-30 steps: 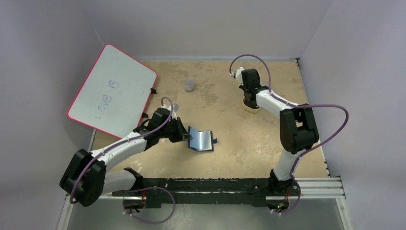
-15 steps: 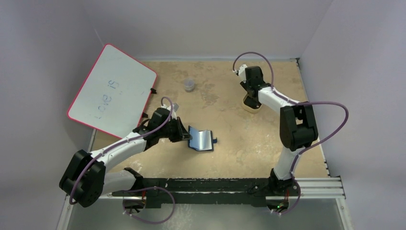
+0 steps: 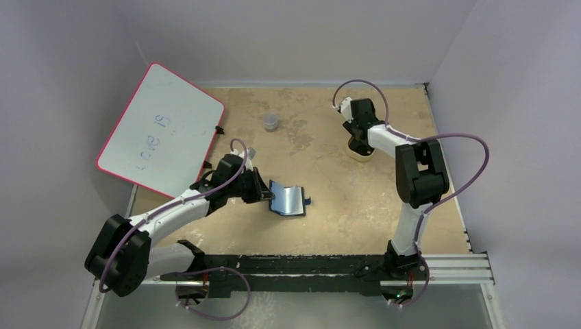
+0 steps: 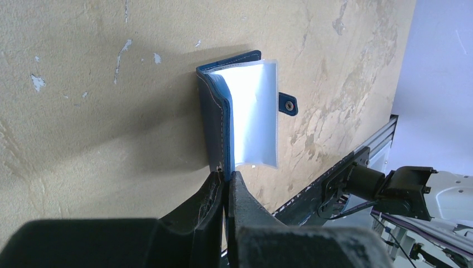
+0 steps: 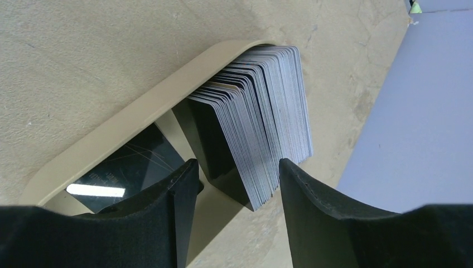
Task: Put the credit cards into the card holder
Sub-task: Pick up the credit card from the storage box.
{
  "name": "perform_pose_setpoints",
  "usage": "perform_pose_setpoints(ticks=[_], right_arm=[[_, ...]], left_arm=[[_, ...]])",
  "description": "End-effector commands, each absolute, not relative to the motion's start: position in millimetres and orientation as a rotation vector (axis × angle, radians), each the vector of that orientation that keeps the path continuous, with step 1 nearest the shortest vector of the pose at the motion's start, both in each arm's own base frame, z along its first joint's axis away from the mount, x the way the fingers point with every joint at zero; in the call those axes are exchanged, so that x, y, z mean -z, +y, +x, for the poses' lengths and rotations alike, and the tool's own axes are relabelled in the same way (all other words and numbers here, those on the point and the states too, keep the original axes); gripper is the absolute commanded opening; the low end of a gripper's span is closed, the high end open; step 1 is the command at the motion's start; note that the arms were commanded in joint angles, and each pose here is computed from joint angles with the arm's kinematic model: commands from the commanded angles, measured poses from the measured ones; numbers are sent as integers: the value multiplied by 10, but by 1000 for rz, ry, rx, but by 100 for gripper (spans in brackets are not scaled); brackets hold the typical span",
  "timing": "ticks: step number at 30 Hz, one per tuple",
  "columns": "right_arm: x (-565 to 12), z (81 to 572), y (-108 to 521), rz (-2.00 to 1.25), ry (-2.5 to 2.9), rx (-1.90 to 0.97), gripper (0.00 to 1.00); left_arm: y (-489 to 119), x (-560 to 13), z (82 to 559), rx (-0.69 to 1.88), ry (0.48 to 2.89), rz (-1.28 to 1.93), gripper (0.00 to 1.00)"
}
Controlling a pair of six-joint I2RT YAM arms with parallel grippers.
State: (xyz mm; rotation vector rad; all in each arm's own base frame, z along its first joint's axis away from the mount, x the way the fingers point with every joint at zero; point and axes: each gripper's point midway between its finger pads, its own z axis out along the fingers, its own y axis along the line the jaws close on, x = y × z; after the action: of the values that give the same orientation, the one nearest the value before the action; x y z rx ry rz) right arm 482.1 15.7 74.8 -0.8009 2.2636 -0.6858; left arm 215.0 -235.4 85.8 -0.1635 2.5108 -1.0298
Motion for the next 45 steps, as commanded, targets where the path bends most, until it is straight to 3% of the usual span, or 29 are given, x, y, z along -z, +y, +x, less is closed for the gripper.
perform_pose_setpoints(ticks=[1, 14, 21, 32, 45], right_arm=[[-894, 4963, 115, -777, 2206, 720, 58], [-979, 5048, -16, -723, 2165, 820, 48], [-1069, 5052, 6, -708, 2151, 798, 36], [-1162, 5057, 11, -688, 2149, 792, 27], [-1299, 5006, -18, -661, 2168, 804, 8]], left_arm=[[-2415, -989, 2236, 1058, 2452, -133, 0], [-2406, -968, 2247, 1039, 2464, -126, 0], [-2415, -972, 2262, 1040, 2464, -126, 0], [-2417, -969, 2258, 1039, 2464, -124, 0], [-2417, -965, 2262, 1039, 2465, -129, 0]])
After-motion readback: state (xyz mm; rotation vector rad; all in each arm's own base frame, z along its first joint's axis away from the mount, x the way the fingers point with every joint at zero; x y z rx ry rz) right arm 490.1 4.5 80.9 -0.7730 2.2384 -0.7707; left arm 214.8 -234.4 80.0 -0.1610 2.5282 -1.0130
